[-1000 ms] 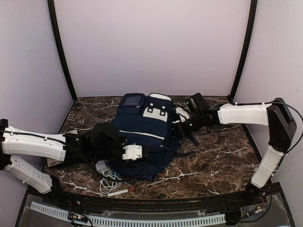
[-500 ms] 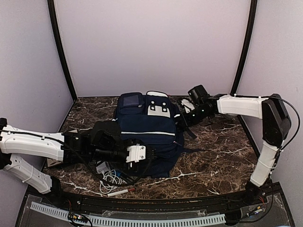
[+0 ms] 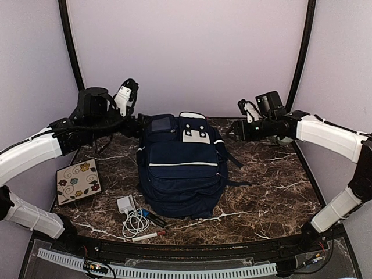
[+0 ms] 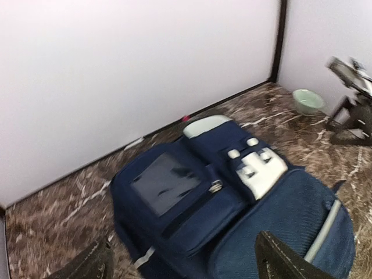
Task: Pack the student bag
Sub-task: Pick up the student bag from the upper front pocket.
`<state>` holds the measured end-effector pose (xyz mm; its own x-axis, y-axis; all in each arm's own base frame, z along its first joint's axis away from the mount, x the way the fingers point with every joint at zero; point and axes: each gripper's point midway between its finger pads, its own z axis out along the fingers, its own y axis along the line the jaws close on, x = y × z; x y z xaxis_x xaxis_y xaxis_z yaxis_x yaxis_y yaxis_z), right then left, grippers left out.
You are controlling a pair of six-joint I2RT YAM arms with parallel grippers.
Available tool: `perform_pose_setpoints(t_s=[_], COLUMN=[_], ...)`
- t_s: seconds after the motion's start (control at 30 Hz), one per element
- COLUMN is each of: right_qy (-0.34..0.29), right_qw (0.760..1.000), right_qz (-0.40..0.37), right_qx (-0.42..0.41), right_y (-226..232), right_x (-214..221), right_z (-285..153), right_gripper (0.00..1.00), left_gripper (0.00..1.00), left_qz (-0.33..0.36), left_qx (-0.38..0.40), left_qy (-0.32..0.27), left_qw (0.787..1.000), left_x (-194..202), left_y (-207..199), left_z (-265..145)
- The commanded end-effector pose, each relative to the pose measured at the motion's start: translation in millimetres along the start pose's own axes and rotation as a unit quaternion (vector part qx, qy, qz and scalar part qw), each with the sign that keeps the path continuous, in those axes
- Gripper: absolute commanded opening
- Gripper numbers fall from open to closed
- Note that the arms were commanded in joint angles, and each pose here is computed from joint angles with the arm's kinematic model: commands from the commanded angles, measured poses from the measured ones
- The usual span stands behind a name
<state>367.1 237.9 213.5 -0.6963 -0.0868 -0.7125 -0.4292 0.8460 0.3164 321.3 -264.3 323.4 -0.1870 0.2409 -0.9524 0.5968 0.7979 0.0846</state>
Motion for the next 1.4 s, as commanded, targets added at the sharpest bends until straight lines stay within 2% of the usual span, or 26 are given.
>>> perform_pose_setpoints(t_s=[0.0,0.1,0.2,0.27,0.33,0.4,0.47,0.5,0.57,0.63,0.7,0.8,0.9,1.03,1.13,1.23,1.37], right_qy=[0.085,0.109,0.126,0.135,0.142,0.143,0.142,0.139,0.135,0.122,0.102,0.087,0.083,0.067,0.056,0.059,0.066], right_qw=[0.993,0.990,0.987,0.987,0.986,0.987,0.986,0.985,0.982,0.980,0.978,0.978,0.979,0.980,0.979,0.977,0.976], right_qz=[0.006,-0.031,-0.029,-0.020,-0.013,-0.017,-0.035,-0.046,-0.066,-0.079,-0.089,-0.097,-0.096,-0.102,-0.108,-0.115,-0.113], right_qx=[-0.077,-0.083,-0.098,-0.087,-0.082,-0.077,-0.082,-0.089,-0.112,-0.138,-0.156,-0.160,-0.160,-0.155,-0.165,-0.169,-0.174], right_y=[45.8,65.1,73.2,69.1,65.3,62.2,61.7,62.6,67.2,74.5,78.8,78.0,78.5,78.1,82.2,83.8,85.5], right_x=[65.3,87.8,103.8,112.8,121.5,125.3,128.4,130.3,136.1,139.2,140.1,142.3,142.0,135.5,131.3,132.6,138.0], right_z=[8.4,0.3,-1.4,1.5,4.3,3.5,0.2,-1.7,-4.1,-4.6,-3.8,1.7,8.6,13.4,12.1,10.1,3.6], right_gripper=[0.75,0.74,0.73,0.72,0.70,0.59,0.49,0.46,0.42,0.41,0.45,0.49,0.48,0.34,0.22,0.12,0.00], left_gripper=[0.88,0.92,0.93,0.93,0.93,0.92,0.85,0.78,0.70,0.68,0.70,0.78,0.83,0.83,0.80,0.76,0.75], left_qz=[-0.146,-0.181,-0.188,-0.166,-0.146,-0.126,-0.074,-0.037,0.049,0.121,0.148,0.143,0.151,0.157,0.155,0.152,0.147], left_qx=[-0.063,-0.039,-0.026,0.011,0.079,0.150,0.217,0.246,0.299,0.337,0.364,0.371,0.360,0.350,0.371,0.394,0.395], left_qy=[0.144,0.172,0.169,0.153,0.134,0.108,0.100,0.106,0.137,0.148,0.152,0.151,0.152,0.162,0.161,0.155,0.156], left_qw=[0.977,0.968,0.967,0.974,0.977,0.975,0.968,0.963,0.943,0.922,0.907,0.905,0.908,0.909,0.901,0.893,0.894], left_x=[82.1,104.9,102.2,85.1,61.2,33.8,18.7,18.7,34.8,47.2,56.2,59.0,61.6,65.7,67.4,65.4,63.2], left_y=[57.9,61.8,65.9,58.6,40.6,16.9,-16.4,-35.5,-78.7,-110.1,-126.2,-130.5,-127.3,-123.9,-130.3,-139.2,-140.8], left_z=[5.9,18.3,32.6,43.2,52.1,56.5,61.0,63.6,66.2,69.7,73.7,82.0,88.5,91.7,86.8,81.8,81.1])
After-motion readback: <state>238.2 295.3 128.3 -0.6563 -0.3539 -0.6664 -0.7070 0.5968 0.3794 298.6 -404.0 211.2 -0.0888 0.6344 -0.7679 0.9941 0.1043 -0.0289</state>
